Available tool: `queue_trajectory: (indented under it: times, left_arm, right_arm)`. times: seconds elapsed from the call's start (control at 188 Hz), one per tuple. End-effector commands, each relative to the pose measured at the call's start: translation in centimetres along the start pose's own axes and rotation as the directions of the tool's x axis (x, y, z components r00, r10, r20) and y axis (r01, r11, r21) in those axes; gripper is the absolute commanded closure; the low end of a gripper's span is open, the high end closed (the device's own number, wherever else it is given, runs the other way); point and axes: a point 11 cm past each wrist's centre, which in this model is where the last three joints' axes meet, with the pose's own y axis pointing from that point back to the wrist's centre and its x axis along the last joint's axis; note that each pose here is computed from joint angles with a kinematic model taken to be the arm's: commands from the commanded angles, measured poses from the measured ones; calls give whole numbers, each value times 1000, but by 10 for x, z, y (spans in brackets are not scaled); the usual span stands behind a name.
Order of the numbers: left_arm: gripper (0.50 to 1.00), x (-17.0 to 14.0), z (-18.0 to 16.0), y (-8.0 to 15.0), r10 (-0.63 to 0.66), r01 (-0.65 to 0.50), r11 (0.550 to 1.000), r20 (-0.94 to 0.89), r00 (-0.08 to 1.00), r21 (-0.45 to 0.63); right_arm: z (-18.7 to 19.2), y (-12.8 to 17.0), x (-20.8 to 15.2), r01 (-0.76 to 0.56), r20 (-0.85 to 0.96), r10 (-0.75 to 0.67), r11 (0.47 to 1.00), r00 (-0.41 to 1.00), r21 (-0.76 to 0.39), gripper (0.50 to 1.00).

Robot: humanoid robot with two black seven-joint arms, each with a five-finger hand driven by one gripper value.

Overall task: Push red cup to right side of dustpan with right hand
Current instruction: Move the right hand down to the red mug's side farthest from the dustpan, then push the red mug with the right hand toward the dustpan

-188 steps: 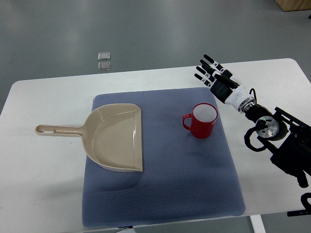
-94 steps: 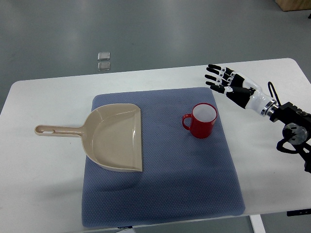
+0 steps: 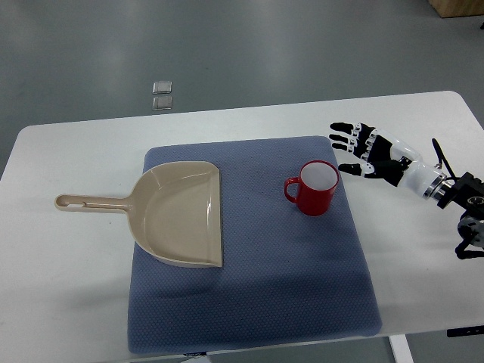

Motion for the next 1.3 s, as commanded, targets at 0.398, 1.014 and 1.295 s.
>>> queue_trajectory:
  times: [0.398, 1.014, 1.295]
  left_arm:
    - [500, 0, 0, 0, -1, 1, 1000, 0, 1000, 0]
    - [500, 0, 0, 0, -1, 1, 1000, 0, 1000, 3]
    - [500, 0, 0, 0, -1, 1, 1000, 0, 1000, 3]
  right_arm:
    - [27, 4, -19, 21, 39, -20, 999, 999, -37, 564]
    - [45, -3, -35, -18, 25, 19, 999, 1000, -49, 564]
    - [51, -16, -50, -6, 26, 7, 999, 1000, -49, 564]
